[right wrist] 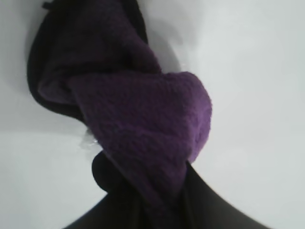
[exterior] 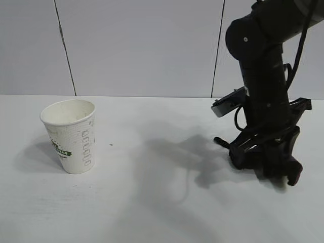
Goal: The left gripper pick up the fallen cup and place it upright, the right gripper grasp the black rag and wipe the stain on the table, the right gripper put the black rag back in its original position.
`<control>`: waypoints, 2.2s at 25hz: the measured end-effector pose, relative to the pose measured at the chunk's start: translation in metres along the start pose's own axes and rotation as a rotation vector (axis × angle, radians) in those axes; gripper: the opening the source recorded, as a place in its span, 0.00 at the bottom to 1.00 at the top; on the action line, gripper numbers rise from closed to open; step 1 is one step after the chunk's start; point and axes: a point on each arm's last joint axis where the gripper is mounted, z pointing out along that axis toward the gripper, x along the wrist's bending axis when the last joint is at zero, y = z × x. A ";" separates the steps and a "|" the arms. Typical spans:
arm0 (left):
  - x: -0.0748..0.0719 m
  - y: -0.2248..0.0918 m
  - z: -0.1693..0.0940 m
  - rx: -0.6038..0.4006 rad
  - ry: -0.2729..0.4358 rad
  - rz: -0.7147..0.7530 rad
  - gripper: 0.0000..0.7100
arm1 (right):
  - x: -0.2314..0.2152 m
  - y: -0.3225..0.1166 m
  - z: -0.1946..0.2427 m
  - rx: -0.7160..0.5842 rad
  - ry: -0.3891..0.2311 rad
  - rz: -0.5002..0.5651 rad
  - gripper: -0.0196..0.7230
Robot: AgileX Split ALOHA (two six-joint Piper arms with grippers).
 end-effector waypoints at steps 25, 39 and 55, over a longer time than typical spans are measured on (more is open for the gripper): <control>0.000 0.000 0.000 0.000 0.000 0.000 0.97 | 0.085 0.007 -0.060 -0.306 0.243 -0.013 0.15; 0.000 0.000 0.000 0.000 0.000 0.000 0.97 | 0.081 0.008 -0.060 -0.313 0.211 0.044 0.71; 0.000 0.000 0.000 0.000 0.000 0.000 0.97 | -0.140 -0.092 -0.097 -0.374 -0.033 0.654 0.75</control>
